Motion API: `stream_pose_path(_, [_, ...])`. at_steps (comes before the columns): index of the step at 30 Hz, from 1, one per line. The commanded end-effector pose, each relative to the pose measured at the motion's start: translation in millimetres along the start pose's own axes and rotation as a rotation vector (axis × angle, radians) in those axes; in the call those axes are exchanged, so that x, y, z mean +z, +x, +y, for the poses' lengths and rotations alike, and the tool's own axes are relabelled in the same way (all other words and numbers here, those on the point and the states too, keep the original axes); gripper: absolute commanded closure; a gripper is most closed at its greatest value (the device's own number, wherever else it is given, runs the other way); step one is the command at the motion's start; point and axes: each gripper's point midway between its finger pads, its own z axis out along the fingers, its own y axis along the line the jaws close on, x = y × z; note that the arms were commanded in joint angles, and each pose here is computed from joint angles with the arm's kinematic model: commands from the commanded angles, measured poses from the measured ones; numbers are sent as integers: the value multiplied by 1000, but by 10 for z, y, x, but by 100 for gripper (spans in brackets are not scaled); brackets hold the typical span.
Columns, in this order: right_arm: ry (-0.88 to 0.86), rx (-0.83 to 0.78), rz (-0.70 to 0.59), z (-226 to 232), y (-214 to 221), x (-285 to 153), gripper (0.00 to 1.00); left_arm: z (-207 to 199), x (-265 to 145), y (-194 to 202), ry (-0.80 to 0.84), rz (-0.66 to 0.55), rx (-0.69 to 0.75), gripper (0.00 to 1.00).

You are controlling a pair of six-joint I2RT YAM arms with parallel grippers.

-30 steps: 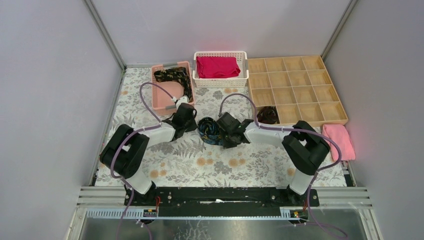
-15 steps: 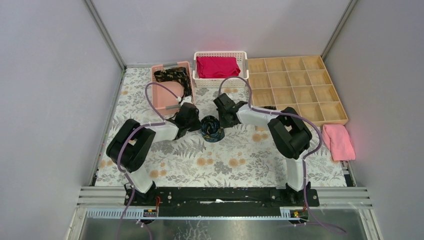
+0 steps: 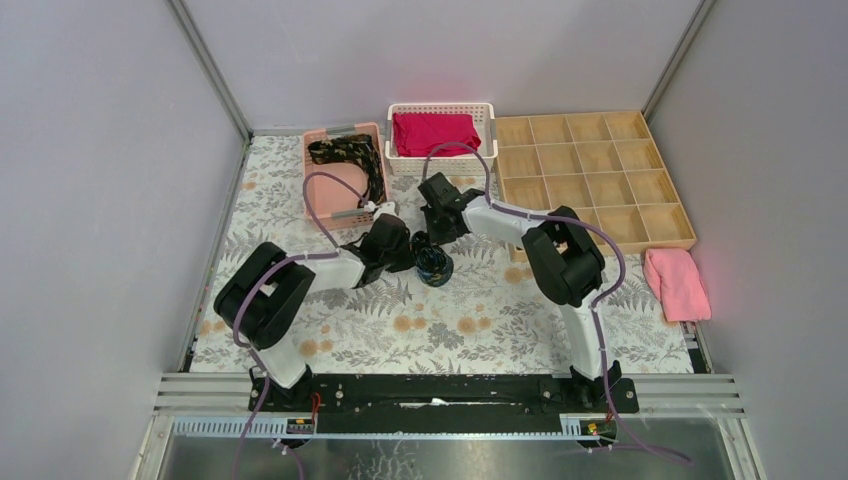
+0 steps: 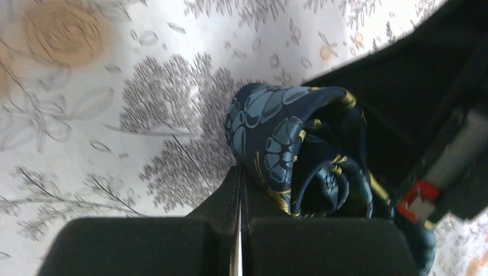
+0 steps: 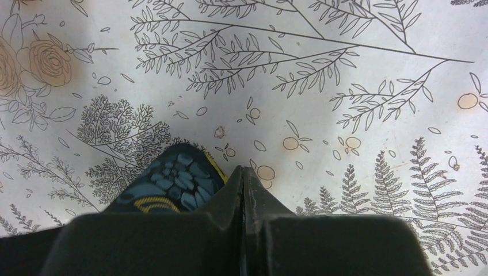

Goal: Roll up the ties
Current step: Roll the tie at the center of the board.

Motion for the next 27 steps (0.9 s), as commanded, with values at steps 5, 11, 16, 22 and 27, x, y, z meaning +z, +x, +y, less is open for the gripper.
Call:
stream_pose_path(5, [11, 3, -9, -246, -234, 26, 86, 141, -126, 380, -41, 70, -39, 100])
stream_pose_path(11, [40, 38, -90, -414, -613, -241, 62, 137, -162, 339, -44, 58, -28, 100])
stream_pose_path(16, [1, 81, -145, -441, -709, -661, 46, 132, -188, 318, -43, 52, -18, 100])
stream_pose_path(22, [-180, 128, -214, -249, -470, -1399, 37, 143, -178, 326, -44, 56, -7, 100])
stream_pose_path(27, [-334, 171, -219, -118, -31, -1753, 28, 153, -170, 289, -58, 46, 12, 100])
